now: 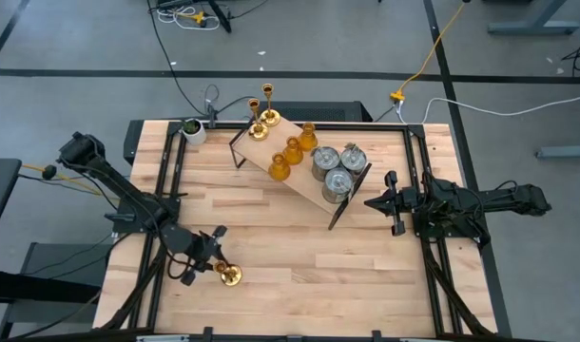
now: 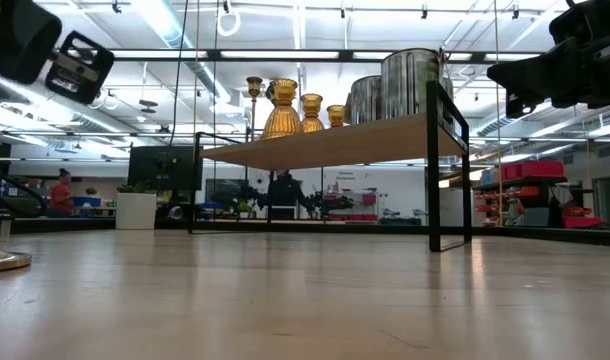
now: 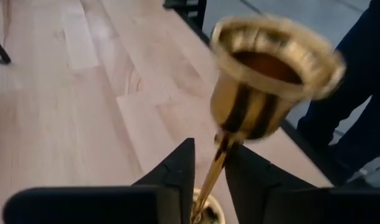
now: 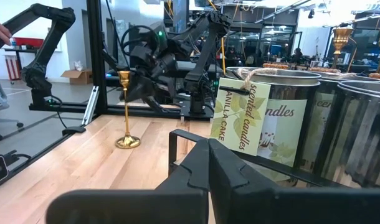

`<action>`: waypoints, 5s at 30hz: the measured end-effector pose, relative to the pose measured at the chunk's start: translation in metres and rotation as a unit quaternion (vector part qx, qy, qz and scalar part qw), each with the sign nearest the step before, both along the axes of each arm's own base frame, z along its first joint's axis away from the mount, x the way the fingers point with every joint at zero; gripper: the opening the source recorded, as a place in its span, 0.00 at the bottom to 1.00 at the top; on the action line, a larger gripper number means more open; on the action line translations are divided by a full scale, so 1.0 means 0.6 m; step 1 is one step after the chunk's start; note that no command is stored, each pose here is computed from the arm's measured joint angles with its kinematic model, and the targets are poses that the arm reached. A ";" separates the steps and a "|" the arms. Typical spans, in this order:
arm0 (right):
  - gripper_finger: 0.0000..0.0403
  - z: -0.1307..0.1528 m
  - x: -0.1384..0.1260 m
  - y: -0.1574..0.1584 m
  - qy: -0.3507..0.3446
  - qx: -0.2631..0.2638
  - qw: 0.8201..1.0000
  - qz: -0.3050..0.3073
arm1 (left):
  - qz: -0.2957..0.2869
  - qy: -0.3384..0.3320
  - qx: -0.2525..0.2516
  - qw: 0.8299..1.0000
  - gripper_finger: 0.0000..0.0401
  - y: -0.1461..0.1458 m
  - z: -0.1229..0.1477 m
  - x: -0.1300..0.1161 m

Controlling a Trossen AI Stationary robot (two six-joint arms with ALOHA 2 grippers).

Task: Pick & Place candle stick holders
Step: Put the gold candle holder on the shelf aligned with the other gold candle holders

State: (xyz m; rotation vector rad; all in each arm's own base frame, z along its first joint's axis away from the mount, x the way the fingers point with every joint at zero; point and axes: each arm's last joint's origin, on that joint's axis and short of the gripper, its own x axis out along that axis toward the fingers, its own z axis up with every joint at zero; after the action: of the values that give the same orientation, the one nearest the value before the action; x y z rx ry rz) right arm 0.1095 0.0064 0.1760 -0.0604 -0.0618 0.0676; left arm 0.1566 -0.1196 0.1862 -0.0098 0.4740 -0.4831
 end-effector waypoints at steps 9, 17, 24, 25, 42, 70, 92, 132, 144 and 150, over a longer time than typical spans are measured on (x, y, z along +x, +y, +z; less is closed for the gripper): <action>0.01 0.000 0.000 0.000 0.000 0.000 1.000 0.000 | 0.001 -0.024 -0.018 1.000 0.14 -0.003 0.010 0.004; 0.01 0.000 0.000 0.000 0.000 0.000 1.000 0.000 | 0.009 -0.025 -0.015 1.000 0.13 -0.002 0.010 0.004; 0.01 0.000 0.000 0.000 0.000 0.000 1.000 0.000 | 0.045 -0.045 -0.010 0.998 0.13 -0.002 0.024 0.010; 0.01 0.000 0.000 0.000 0.000 0.000 1.000 0.000 | 0.050 -0.048 -0.010 0.998 0.13 -0.002 0.027 0.012; 0.01 0.000 0.000 0.000 0.000 0.000 1.000 0.000 | 0.144 -0.102 -0.032 0.984 0.13 0.018 0.132 0.057; 0.01 0.000 0.000 0.000 0.000 0.000 1.000 0.000 | 0.364 -0.068 0.069 0.926 0.13 0.161 0.301 0.081; 0.01 0.000 0.000 0.000 0.000 0.000 1.000 0.000 | 0.487 -0.054 0.060 0.870 0.13 0.275 0.300 0.076; 0.01 0.000 0.000 0.000 0.000 0.000 1.000 0.000 | 0.550 -0.040 0.043 0.833 0.13 0.358 0.290 0.064; 0.01 0.000 0.000 0.000 0.000 0.000 1.000 0.000 | 0.556 -0.047 0.023 0.830 0.13 0.377 0.276 0.095; 0.01 0.000 0.000 0.000 0.000 0.000 1.000 0.000 | 0.559 -0.031 0.026 0.828 0.13 0.386 0.265 0.105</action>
State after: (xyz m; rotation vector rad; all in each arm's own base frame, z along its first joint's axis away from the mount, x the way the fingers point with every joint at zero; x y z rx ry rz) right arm 0.1095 0.0064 0.1761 -0.0604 -0.0621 0.0679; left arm 0.2195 0.1117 0.3451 -0.2098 0.3417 0.6913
